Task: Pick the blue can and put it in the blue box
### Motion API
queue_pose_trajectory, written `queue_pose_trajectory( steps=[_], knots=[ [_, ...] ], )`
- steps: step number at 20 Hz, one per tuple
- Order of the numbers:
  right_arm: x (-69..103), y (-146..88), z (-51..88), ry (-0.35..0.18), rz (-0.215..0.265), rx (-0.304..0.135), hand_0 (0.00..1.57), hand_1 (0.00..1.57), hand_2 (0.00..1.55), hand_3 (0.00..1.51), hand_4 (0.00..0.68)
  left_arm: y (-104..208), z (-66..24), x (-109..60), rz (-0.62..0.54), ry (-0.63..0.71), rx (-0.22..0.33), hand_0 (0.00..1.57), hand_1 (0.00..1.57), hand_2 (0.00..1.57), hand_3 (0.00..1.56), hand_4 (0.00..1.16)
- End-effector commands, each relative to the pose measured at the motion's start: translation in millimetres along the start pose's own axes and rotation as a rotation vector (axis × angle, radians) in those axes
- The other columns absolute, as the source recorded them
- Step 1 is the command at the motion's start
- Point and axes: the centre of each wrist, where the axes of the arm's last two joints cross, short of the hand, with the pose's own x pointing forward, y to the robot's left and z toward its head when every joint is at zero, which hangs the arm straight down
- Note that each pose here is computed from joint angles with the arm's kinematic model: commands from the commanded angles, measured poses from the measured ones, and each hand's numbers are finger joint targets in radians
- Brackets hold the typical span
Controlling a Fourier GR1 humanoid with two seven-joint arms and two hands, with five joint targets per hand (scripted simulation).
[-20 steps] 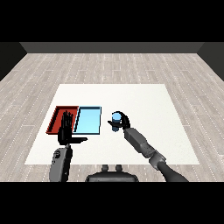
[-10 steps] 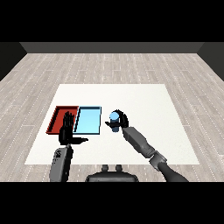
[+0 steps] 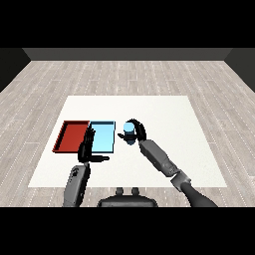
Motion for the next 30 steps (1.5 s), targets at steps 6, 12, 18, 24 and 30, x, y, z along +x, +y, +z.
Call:
queue_pose_trajectory(
  steps=[6, 12, 18, 24, 30],
  knots=[
    [23.1, -22, 16.0, -0.126, 0.003, 0.059, 1.43, 1.43, 1.44, 1.42, 0.666, -23, -5.6, -5.9, 0.057, 0.07, -0.069, 0.0, 0.0, 0.0, 0.0, 0.0],
    [31.2, -54, 36.7, -0.113, -0.006, 0.061, 1.43, 1.43, 1.45, 1.42, 0.661, -36, -6.2, -6.8, 0.024, 0.1, -0.082, 0.0, 0.0, 0.0, 0.0, 0.0],
    [41.4, -24, 31.4, -0.146, 0.005, 0.073, 1.43, 1.43, 1.43, 1.41, 0.661, -79, -29.3, -13.2, 0.02, 0.097, -0.122, 0.0, 0.0, 0.0, 0.0, 0.0],
    [55.9, -24, 25.5, -0.154, -0.017, 0.1, 1.42, 1.42, 1.45, 1.41, 0.661, -81, -14.4, -34.1, 0.033, 0.148, -0.147, 0.0, 0.0, 0.0, 0.0, 0.0],
    [80.2, -12, 33.7, -0.175, -0.033, 0.126, 1.41, 1.41, 1.45, 1.41, 0.665, -87, -31.5, -48.5, 0.026, 0.188, -0.133, 0.0, 0.0, 0.0, 0.0, 0.0]
  ],
)
